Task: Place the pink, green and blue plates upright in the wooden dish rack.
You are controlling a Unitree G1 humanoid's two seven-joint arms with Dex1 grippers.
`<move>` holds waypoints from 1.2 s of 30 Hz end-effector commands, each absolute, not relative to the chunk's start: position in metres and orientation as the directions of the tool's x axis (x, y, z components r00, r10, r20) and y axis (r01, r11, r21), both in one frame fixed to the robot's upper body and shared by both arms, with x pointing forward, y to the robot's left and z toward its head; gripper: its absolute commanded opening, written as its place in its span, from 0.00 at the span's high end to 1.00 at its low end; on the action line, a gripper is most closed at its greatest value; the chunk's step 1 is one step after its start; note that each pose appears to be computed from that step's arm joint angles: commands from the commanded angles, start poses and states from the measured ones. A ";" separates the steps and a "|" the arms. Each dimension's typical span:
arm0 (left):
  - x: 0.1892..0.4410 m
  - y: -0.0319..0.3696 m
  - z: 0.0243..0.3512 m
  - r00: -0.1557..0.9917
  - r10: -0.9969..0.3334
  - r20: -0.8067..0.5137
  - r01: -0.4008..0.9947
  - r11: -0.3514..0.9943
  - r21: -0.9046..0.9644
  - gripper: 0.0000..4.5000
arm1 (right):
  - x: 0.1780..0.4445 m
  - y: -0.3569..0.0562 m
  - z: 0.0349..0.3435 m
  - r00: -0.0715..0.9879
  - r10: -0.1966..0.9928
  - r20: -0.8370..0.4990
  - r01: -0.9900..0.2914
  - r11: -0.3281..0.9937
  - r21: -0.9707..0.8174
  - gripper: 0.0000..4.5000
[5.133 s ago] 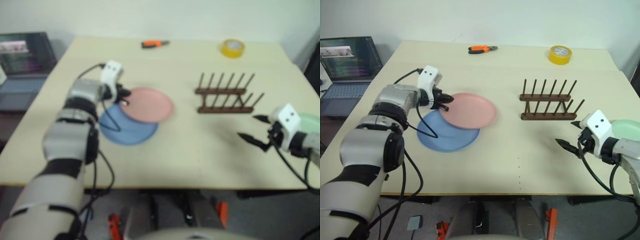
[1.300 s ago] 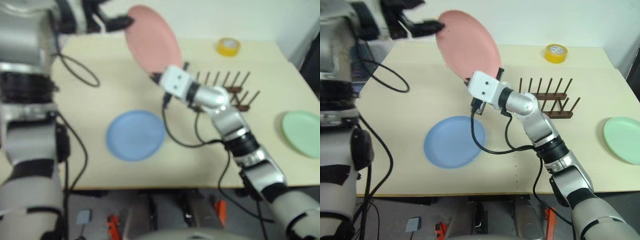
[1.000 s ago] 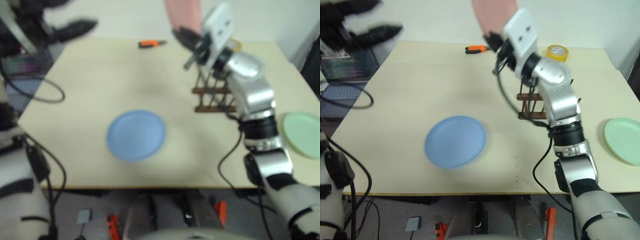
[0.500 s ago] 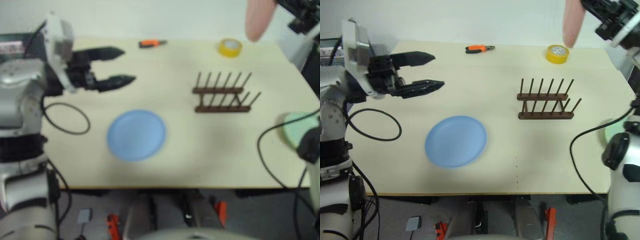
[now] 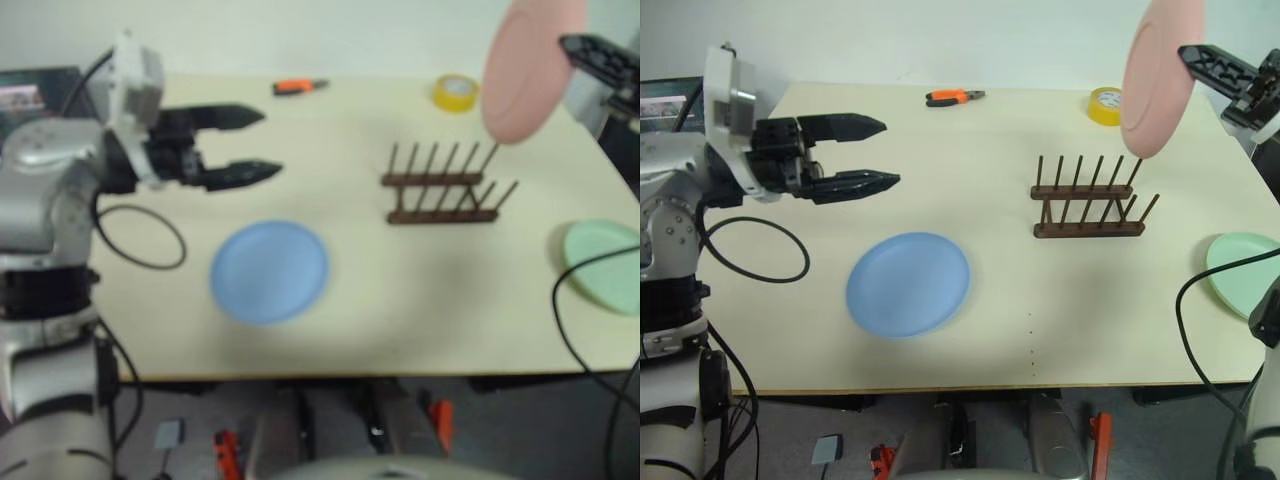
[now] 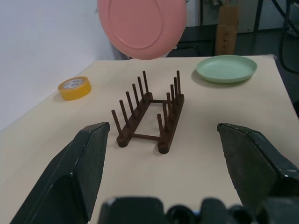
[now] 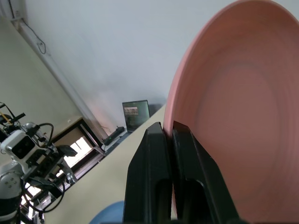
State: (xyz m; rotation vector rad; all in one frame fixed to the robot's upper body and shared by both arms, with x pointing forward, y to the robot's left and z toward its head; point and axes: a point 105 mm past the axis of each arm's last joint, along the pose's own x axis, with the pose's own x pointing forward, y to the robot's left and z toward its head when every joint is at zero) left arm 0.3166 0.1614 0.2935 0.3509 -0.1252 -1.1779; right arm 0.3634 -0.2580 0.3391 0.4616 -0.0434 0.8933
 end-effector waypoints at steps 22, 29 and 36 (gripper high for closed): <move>0.302 0.167 0.306 0.389 -0.913 -0.123 0.865 0.316 0.390 0.10 | 0.365 -0.286 0.336 0.665 0.711 0.228 -0.737 0.578 0.350 1.00; 0.301 0.167 0.308 0.394 -0.910 -0.127 0.862 0.317 0.396 0.10 | 0.365 -0.286 0.330 0.649 0.728 0.221 -0.748 0.555 0.364 1.00; 0.298 0.172 0.307 0.410 -0.902 -0.134 0.857 0.330 0.396 0.10 | 0.367 -0.286 0.324 0.654 0.728 0.207 -0.741 0.560 0.371 1.00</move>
